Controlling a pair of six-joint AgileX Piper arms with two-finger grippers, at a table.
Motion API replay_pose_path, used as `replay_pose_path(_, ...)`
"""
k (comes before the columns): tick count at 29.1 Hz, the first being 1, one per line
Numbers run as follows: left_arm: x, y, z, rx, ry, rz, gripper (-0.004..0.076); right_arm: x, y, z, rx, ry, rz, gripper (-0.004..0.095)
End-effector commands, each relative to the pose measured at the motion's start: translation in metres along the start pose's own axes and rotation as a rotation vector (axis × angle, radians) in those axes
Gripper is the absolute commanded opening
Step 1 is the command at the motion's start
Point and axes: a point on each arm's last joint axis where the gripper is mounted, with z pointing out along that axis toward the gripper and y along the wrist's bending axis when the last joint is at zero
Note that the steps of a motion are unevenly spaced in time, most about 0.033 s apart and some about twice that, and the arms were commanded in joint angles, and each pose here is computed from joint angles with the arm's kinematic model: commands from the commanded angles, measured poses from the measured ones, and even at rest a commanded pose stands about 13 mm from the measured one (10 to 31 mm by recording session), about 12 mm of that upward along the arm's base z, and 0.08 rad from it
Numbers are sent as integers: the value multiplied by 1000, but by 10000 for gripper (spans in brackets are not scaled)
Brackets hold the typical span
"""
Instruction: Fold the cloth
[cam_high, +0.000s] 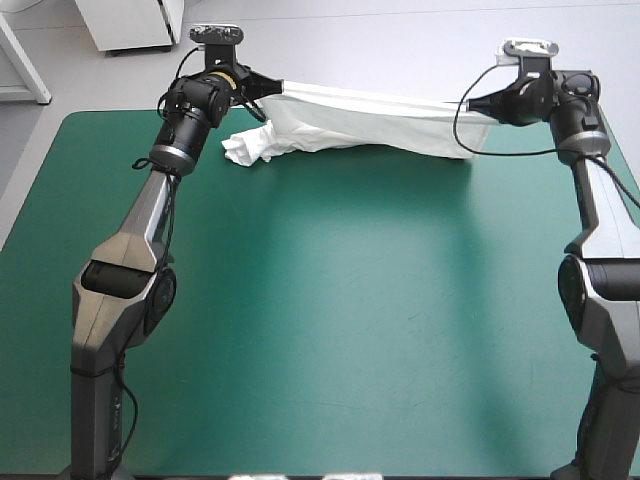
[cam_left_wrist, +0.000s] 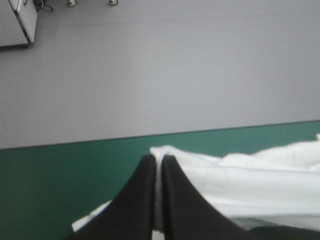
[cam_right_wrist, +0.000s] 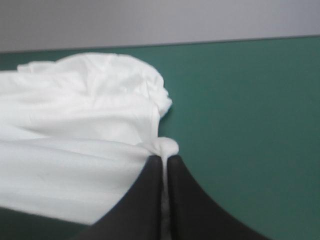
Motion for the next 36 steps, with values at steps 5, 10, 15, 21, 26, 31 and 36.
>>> replay_pose_path(5, -17, 1, -56, 12, -67, 21, -10, 60, 9, -72, 28, -174, -111, -12)
replay_pose_path(10, 27, 5, -102, 60, -120, 26, -10, 115, 8, -98, 15, -119, -87, -12)
replay_pose_path(15, 93, 13, -150, 70, 12, -32, -10, 147, 7, -115, 9, -24, -57, -12)
replay_pose_path(21, 147, 14, -213, 95, 90, -85, -10, 188, 7, -131, 3, 69, -32, -12)
replay_pose_path(26, 176, 7, -250, 124, 194, -84, -10, 220, 8, -152, -18, 128, 12, -12)
replay_pose_path(31, 196, -1, -272, 152, 284, -95, -10, 250, 9, -176, -31, 181, 27, -12)
replay_pose_path(36, 223, -5, -300, 182, 377, -126, -10, 275, 9, -203, -44, 208, 31, -12)
